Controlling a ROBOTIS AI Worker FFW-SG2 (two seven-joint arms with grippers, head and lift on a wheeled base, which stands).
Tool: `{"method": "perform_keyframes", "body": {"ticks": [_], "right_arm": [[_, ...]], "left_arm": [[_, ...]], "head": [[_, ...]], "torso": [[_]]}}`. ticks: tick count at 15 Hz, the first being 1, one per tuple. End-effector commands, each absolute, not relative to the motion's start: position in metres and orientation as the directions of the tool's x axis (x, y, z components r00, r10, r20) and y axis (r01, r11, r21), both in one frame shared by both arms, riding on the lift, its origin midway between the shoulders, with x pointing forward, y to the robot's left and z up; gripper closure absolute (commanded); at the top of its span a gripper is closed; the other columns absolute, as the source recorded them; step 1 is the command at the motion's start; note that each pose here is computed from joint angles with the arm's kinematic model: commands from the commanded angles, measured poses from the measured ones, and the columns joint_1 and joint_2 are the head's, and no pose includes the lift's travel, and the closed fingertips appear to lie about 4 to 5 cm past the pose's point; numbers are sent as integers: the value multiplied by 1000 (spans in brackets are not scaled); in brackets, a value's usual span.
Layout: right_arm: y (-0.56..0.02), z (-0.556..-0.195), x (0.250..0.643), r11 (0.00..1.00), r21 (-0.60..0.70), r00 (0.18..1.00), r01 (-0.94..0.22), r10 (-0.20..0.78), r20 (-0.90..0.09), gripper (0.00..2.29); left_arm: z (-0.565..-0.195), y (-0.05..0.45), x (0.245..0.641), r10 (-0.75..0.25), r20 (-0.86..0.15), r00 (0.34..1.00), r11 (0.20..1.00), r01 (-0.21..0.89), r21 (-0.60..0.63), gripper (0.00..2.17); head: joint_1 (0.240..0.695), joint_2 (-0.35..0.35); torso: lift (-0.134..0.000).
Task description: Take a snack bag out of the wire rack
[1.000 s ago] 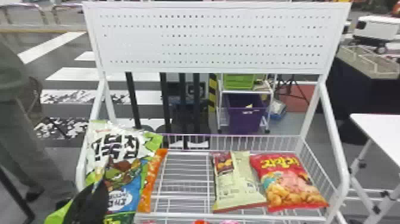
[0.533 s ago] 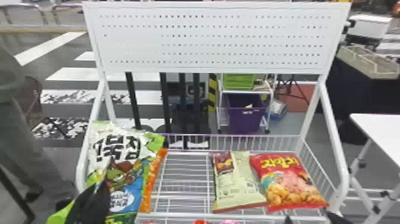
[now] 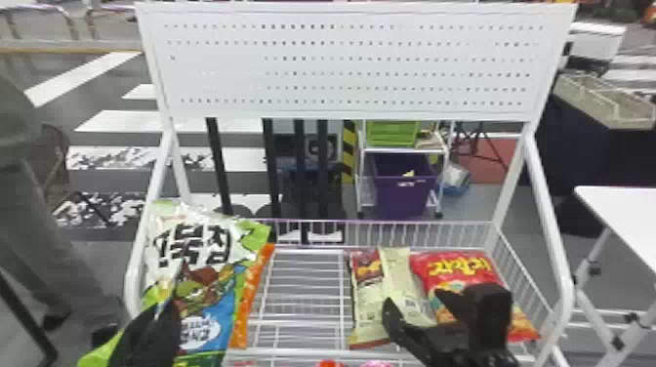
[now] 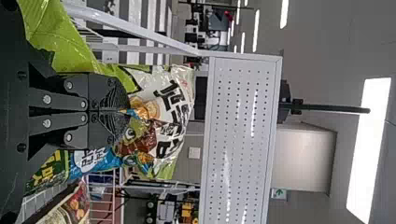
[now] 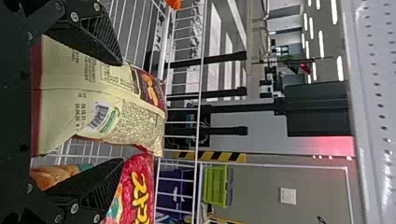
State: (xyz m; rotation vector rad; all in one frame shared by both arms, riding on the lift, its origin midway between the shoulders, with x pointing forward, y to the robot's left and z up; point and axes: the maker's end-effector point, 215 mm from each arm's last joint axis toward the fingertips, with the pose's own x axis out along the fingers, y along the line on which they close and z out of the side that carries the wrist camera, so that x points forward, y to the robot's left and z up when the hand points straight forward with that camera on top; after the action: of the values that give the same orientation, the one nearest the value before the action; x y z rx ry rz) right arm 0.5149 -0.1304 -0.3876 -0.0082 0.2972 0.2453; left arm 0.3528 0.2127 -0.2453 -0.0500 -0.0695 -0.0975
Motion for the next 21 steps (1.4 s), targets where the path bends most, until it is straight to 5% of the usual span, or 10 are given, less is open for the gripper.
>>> {"method": "perform_keyframes", "body": {"ticks": [1,6,8,11,16,21], "right_arm": [[-121,-401,545,969,19,910,-248,239,-339,194],[-101,-431,560,959,11,863,-285,261,-432,508],[-94,-438,559,955,12,848,-297,269,-457,1507],[-84,-439,555,951,45,833,-306,291,-471,2020],[-80,-430,543,949,45,834,-313,297,-464,2084],[-109,-379,521,958,-5,888,-287,264,-376,2084]], "left_arm": [[-246,213,354,-96,70,993,994,99,-44,2115],[-248,216,356,-94,70,993,994,97,-44,2115],[-248,216,357,-94,70,993,994,97,-44,2115],[-248,218,357,-90,69,994,995,93,-41,2115],[-247,216,356,-94,70,993,994,97,-41,2115],[-243,215,353,-95,74,993,994,98,-42,2115]], "head": [[499,0],[499,0],[499,0],[499,0],[499,0],[499,0]], "torso": [[0],[0],[0],[0],[0],[0]]}}
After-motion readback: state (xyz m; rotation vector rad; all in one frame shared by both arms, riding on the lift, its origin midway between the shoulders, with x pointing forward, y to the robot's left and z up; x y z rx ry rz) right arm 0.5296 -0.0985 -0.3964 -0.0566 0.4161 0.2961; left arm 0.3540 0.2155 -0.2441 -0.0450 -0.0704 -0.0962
